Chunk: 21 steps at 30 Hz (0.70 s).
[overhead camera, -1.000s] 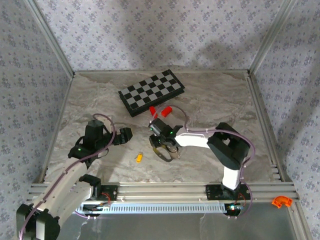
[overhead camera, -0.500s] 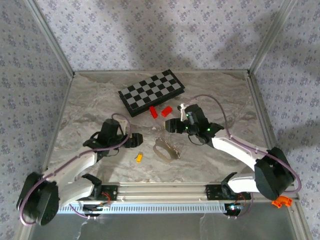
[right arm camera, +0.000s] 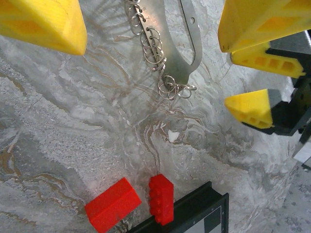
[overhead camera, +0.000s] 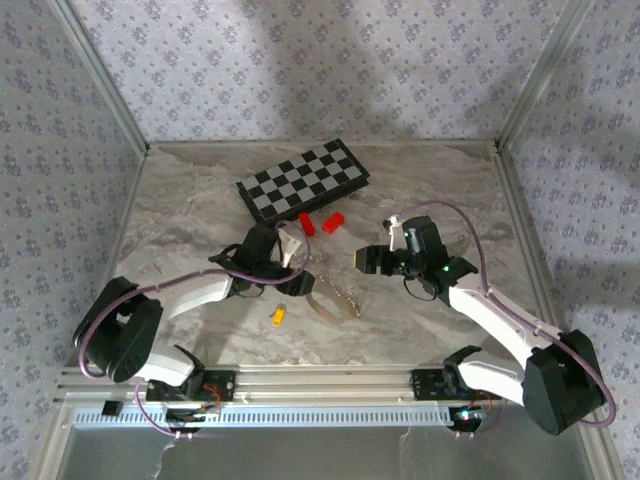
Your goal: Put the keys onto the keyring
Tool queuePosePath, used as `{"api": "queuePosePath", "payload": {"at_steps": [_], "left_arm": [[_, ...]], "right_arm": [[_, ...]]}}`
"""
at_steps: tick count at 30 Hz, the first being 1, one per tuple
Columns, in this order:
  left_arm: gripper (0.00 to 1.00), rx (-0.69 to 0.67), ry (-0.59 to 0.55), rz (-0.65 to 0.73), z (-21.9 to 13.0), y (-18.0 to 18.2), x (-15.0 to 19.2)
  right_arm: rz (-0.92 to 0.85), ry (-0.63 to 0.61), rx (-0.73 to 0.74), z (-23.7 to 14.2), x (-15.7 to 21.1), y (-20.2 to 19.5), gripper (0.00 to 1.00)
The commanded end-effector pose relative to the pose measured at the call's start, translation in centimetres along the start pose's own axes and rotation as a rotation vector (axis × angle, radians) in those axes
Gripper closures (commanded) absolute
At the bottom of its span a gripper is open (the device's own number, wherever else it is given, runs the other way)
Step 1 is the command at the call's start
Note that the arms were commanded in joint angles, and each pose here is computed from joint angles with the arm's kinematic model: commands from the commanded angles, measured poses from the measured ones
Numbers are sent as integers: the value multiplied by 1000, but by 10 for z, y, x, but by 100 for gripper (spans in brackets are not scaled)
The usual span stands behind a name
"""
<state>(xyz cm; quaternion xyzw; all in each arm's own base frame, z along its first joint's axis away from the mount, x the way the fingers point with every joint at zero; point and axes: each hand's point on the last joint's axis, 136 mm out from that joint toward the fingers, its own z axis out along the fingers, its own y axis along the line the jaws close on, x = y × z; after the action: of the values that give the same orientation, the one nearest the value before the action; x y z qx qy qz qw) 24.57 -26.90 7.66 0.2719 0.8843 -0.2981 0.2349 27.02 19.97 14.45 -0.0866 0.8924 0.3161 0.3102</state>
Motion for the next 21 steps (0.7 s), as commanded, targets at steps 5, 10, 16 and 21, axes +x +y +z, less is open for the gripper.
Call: {"api": "queuePosePath", "payload": {"at_steps": [5, 10, 16, 21], "left_arm": [[31, -25, 72, 266, 18, -11, -14], [34, -89, 155, 288, 26, -2, -7], [38, -142, 202, 291, 34, 7, -1], [44, -143, 214, 299, 37, 8, -1]], "right_arm": [[10, 9, -59, -5, 2, -1, 25], [28, -9, -73, -9, 1, -7, 25], [36, -18, -86, -13, 0, -10, 25], [46, -24, -93, -11, -2, -12, 25]]}}
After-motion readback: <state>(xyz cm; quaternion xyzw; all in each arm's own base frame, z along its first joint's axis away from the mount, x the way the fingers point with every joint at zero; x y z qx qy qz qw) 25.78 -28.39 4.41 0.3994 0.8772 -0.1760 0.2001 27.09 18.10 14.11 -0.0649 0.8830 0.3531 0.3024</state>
